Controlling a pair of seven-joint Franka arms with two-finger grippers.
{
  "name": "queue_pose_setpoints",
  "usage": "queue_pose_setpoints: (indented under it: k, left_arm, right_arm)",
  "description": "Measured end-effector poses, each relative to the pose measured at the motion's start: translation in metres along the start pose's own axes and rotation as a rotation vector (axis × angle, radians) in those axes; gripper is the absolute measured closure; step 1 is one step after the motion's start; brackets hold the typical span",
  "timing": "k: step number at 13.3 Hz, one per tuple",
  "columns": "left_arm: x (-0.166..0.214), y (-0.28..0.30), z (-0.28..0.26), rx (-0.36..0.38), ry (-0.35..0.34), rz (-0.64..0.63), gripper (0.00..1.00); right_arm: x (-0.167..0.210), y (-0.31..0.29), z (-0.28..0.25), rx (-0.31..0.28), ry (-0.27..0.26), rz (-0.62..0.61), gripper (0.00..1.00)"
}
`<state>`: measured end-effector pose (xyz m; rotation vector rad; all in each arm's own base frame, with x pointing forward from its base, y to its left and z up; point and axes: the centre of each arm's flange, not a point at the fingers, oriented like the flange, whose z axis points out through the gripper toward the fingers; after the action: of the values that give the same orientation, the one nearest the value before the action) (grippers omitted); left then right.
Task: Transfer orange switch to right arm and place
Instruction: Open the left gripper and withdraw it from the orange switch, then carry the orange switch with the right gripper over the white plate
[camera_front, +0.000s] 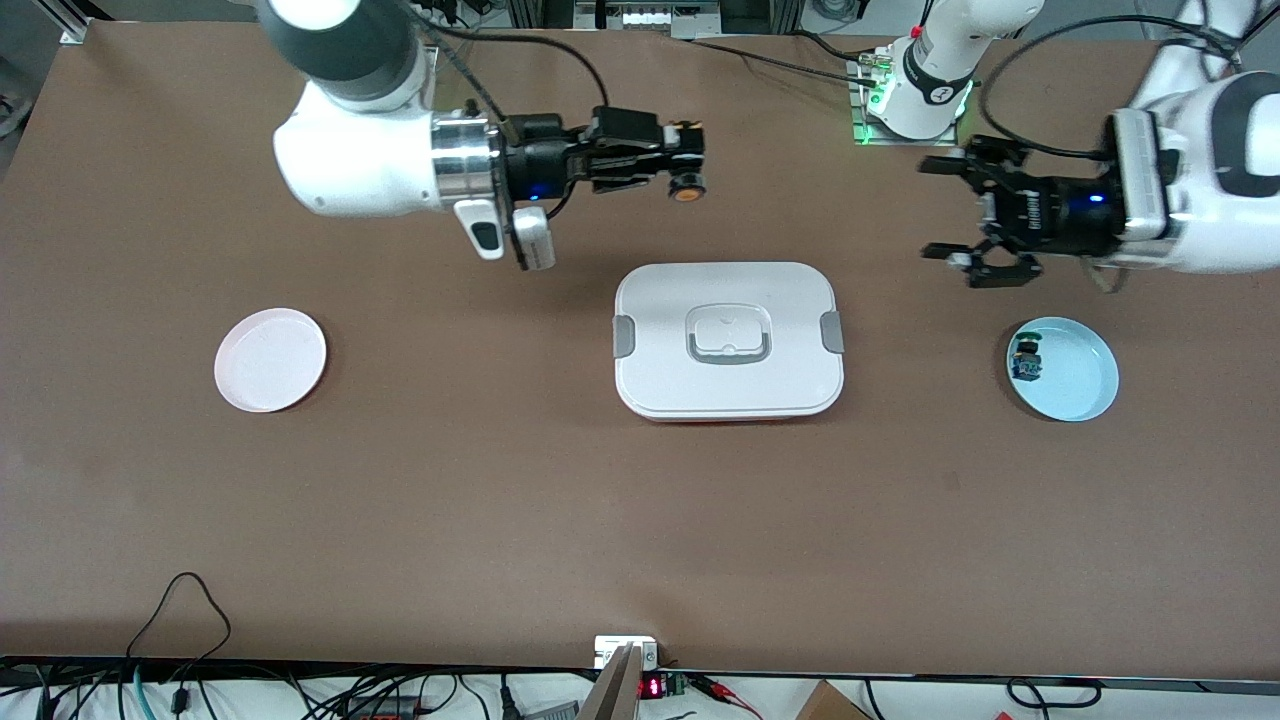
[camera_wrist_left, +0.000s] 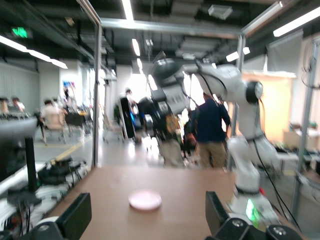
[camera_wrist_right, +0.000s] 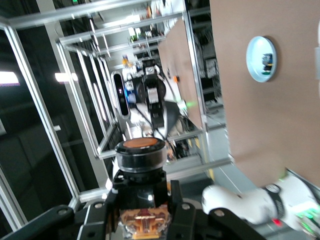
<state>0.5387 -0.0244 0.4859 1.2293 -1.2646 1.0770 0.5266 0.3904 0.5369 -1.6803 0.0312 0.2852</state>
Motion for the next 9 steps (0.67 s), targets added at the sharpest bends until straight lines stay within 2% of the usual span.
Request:
queue_pose_setpoints:
  k: [2,5,7,9]
  left_arm:
    - [-0.002,0.011,-0.069,-0.042,-0.145,0.003,0.00]
    - [0.003,0.025,-0.157,-0.059,-0.324,-0.005,0.00]
    - [0.010,0.026,-0.184,-0.048,-0.425,-0.006,0.00]
    - [0.012,0.017,-0.192,-0.053,-0.481,0.010,0.00]
  right_arm:
    - [0.011,0.009,-0.041,-0.017,-0.048,-0.018,0.59]
    - [0.019,0.026,-0.092,-0.098,-0.106,-0.070,0.59]
    - [0.019,0.035,-0.127,-0.142,-0.154,-0.101,0.59]
    - [0.019,0.048,-0.162,-0.209,-0.183,-0.106,0.59]
